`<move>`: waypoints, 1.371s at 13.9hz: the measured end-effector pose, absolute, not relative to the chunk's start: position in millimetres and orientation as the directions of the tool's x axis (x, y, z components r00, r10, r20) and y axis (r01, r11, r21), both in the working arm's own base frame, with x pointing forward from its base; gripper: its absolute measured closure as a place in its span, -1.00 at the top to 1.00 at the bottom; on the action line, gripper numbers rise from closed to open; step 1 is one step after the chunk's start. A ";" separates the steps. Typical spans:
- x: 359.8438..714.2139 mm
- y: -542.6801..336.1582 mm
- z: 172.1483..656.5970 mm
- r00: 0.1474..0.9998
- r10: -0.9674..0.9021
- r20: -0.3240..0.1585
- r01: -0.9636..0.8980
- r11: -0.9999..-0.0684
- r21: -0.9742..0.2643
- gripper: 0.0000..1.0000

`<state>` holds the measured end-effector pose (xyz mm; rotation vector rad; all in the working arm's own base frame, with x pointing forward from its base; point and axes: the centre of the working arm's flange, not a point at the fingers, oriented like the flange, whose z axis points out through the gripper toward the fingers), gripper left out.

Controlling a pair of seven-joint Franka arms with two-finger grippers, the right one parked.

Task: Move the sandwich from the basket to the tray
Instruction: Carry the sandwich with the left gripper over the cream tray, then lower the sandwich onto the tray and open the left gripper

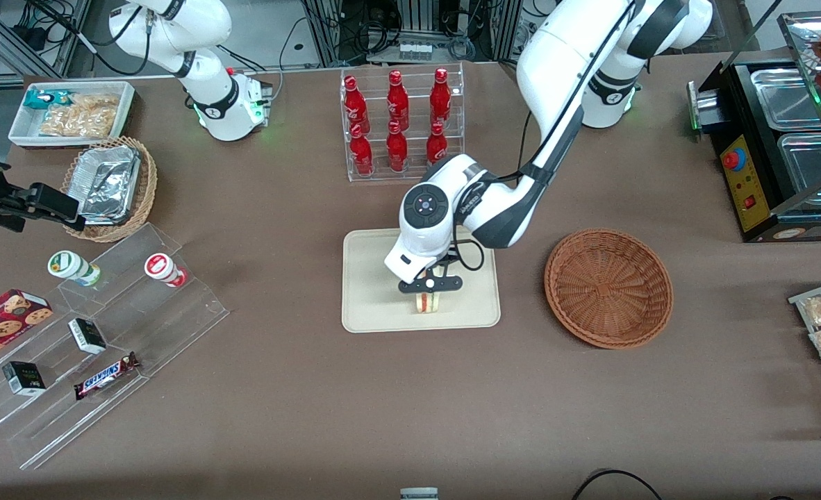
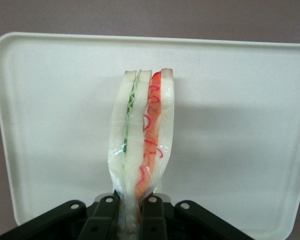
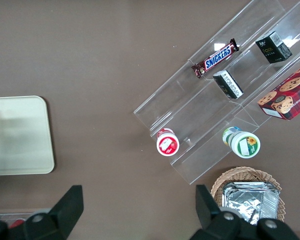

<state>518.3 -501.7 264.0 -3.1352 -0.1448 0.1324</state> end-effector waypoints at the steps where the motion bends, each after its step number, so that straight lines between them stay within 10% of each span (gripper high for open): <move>1: 517.9 -504.7 260.5 0.991 0.109 -0.082 0.109 -0.994 -0.002 -0.72; 9: 502.0 -522.7 239.9 0.989 0.120 -0.089 0.120 -0.993 -0.007 -0.65; 17: 526.3 -506.0 291.9 0.989 0.144 -0.034 0.143 -0.989 -0.027 0.92; 19: 538.8 -485.5 318.3 0.986 0.166 -0.008 0.166 -0.984 -0.059 1.00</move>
